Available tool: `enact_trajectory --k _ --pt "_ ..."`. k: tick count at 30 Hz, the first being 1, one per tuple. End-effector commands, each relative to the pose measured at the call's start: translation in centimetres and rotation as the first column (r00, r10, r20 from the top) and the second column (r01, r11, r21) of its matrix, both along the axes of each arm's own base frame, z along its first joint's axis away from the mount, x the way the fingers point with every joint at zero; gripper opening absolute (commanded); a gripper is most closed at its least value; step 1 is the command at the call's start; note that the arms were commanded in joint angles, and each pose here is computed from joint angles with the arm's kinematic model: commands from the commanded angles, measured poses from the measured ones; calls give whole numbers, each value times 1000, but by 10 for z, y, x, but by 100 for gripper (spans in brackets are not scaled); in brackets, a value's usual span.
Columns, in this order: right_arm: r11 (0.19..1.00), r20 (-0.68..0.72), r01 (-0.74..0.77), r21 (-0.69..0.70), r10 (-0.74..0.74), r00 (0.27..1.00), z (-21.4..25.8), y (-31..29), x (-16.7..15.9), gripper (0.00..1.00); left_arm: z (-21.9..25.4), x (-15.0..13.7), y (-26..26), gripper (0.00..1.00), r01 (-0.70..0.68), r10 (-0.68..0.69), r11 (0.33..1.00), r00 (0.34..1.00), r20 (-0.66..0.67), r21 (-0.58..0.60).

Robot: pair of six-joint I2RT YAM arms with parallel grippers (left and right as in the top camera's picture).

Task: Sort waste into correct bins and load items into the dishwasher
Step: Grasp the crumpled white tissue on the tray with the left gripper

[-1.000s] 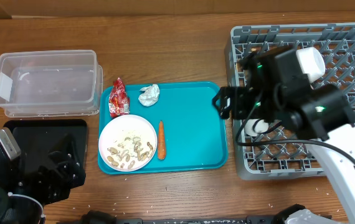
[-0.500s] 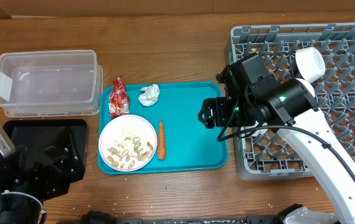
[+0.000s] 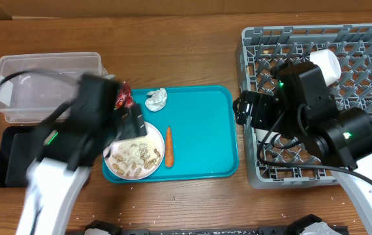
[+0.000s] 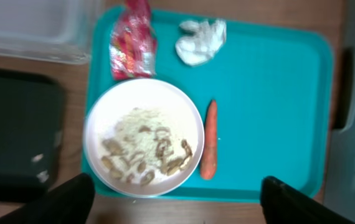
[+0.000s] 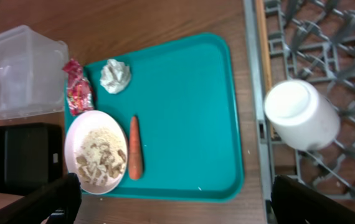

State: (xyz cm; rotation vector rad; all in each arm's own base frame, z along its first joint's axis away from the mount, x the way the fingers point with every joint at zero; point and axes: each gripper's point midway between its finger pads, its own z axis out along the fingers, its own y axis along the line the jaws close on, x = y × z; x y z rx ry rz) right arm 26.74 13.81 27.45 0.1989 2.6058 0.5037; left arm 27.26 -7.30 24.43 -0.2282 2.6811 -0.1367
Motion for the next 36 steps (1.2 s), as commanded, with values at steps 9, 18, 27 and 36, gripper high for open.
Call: enact_trajectory --k 9,18,27,36 --pt "999 -75 27 -48 -30 997 -11 -11 -14 100 -149 81 -50 78 198 -179 978 956 -234 62" --pt "998 -85 26 -53 -30 996 -12 -12 -17 100 -222 117 -54 61 218 -175 963 953 -247 159" --pt "998 -86 24 -58 -29 996 -13 -13 -17 100 -190 135 -52 4 195 -160 962 970 -182 193" --pt "998 -93 24 -61 -30 995 -13 -14 -19 100 -146 159 -46 74 146 -129 960 988 -85 241"
